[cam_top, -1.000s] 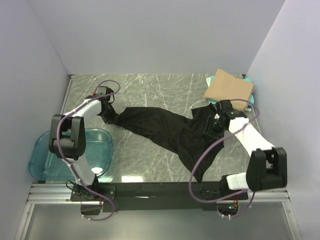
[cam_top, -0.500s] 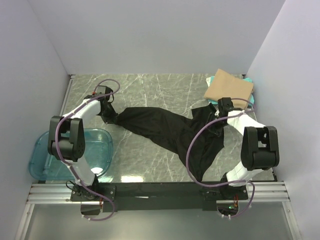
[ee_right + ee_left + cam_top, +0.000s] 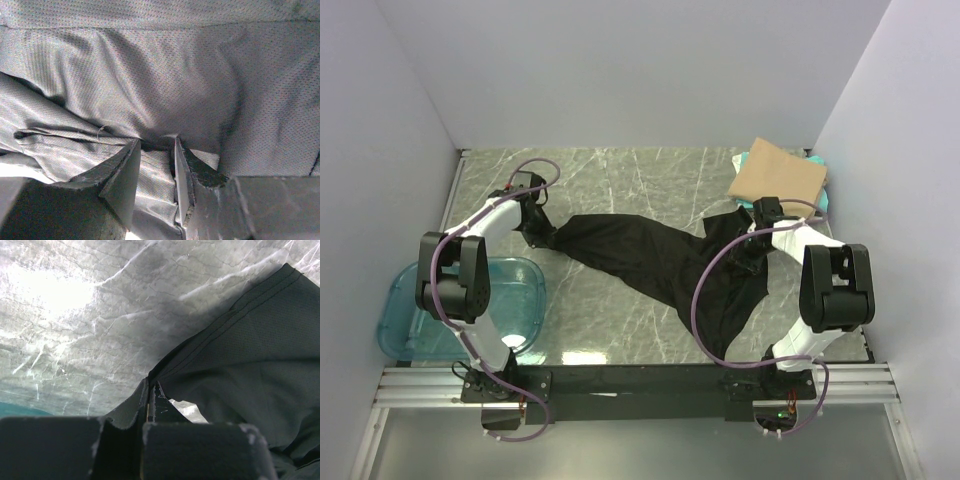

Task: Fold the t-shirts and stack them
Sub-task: Flatten the tshirt out

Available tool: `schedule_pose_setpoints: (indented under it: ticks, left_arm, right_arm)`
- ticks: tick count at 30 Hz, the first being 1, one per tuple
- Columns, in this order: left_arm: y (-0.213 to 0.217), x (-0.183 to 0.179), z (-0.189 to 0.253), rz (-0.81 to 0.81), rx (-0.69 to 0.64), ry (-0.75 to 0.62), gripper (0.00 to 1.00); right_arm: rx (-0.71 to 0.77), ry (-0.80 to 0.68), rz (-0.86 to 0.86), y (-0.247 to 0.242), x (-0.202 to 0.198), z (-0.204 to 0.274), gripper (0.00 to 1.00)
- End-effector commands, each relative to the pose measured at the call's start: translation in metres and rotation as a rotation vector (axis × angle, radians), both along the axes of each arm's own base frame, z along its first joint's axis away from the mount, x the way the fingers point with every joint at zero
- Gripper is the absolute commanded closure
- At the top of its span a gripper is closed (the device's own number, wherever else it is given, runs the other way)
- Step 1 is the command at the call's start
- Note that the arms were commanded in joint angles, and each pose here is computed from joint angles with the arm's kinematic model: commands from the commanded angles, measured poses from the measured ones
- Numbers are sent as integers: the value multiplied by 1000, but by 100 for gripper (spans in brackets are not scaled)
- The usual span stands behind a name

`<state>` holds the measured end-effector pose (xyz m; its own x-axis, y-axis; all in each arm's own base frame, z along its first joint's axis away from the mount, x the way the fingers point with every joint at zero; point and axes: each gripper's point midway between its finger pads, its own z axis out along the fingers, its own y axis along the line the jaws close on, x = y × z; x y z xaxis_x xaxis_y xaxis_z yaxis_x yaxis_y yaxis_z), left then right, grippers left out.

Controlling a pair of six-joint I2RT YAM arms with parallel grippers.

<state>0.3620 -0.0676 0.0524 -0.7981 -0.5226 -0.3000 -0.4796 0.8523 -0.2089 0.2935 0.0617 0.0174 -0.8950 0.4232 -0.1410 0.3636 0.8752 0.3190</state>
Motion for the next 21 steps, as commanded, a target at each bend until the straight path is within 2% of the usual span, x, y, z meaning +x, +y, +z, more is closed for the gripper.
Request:
schedule_pose_setpoints:
  ticks: [1,12,21]
  left_arm:
    - [-1,8,12,-17,-7,-40,99]
    - [-1,9,10,-19,-11,-36,99]
    - [0,9,13,-19,-4,-37,99]
  right_arm:
    - [-6,-25,9,-1,0,6,59]
    - [14,-40,17,2,-8,16,59]
    - [25,29,30,4,-15,-4,59]
